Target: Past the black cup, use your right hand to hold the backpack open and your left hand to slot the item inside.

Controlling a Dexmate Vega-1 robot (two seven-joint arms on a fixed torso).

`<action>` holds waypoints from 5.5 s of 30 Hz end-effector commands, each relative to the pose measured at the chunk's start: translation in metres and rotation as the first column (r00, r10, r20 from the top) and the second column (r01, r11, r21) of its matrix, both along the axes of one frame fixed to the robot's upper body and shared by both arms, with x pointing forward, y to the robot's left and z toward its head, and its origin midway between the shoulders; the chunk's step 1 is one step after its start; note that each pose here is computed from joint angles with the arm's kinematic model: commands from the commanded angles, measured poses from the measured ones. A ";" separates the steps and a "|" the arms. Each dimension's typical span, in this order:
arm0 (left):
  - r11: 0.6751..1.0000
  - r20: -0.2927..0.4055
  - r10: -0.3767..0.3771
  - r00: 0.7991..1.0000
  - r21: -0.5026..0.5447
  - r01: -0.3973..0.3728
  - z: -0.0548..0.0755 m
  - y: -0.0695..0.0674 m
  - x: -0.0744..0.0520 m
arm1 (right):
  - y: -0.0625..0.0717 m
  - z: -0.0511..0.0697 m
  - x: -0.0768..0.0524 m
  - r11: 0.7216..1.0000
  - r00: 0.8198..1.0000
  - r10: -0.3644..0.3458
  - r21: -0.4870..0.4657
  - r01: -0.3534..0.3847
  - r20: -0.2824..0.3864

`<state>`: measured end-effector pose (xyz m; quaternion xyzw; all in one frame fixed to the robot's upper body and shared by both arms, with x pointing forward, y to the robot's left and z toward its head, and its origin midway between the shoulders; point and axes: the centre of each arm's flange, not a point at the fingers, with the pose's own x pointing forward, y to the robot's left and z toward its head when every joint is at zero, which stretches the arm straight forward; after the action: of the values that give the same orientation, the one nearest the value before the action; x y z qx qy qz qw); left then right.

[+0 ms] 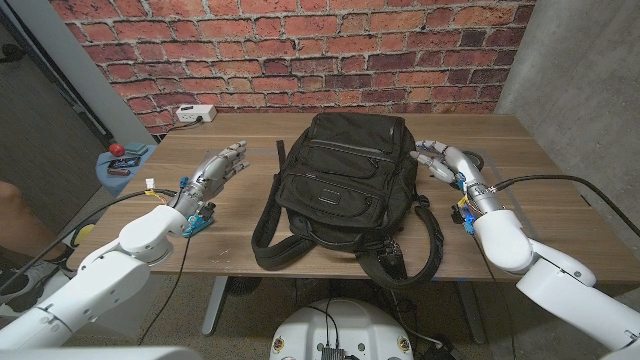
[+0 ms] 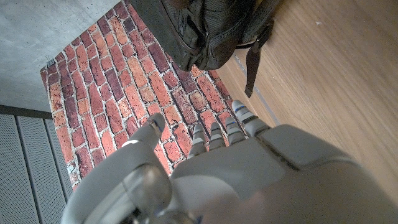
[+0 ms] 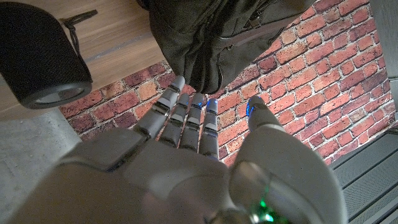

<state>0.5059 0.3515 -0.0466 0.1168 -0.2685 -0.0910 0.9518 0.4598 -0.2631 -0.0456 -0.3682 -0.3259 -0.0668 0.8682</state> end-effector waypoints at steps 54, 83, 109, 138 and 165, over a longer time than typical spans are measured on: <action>1.000 0.029 -0.003 1.000 0.029 0.002 0.006 -0.003 -0.003 | 0.074 -0.052 -0.084 0.956 0.978 -0.206 -0.212 0.205 0.016; 0.998 0.070 -0.022 0.997 0.052 0.019 0.007 -0.003 -0.004 | 0.091 -0.080 -0.111 0.907 0.962 -0.253 -0.321 0.272 0.100; 0.997 0.101 -0.047 0.994 0.071 0.040 0.012 0.004 0.004 | 0.114 -0.104 -0.116 0.854 0.948 -0.275 -0.412 0.318 0.161; 0.997 0.117 -0.048 0.992 0.069 0.040 0.011 0.005 0.003 | 0.130 -0.117 -0.113 0.812 0.928 -0.255 -0.462 0.357 0.271; 0.997 0.136 -0.052 0.989 0.061 0.044 0.011 -0.001 -0.002 | 0.122 -0.135 -0.090 0.806 0.881 -0.212 -0.433 0.403 0.423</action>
<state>0.5059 0.3522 -0.0366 0.1430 -0.3312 -0.1158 0.9255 0.3606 -0.1380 -0.1742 -0.6176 -0.3943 -0.1766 0.6572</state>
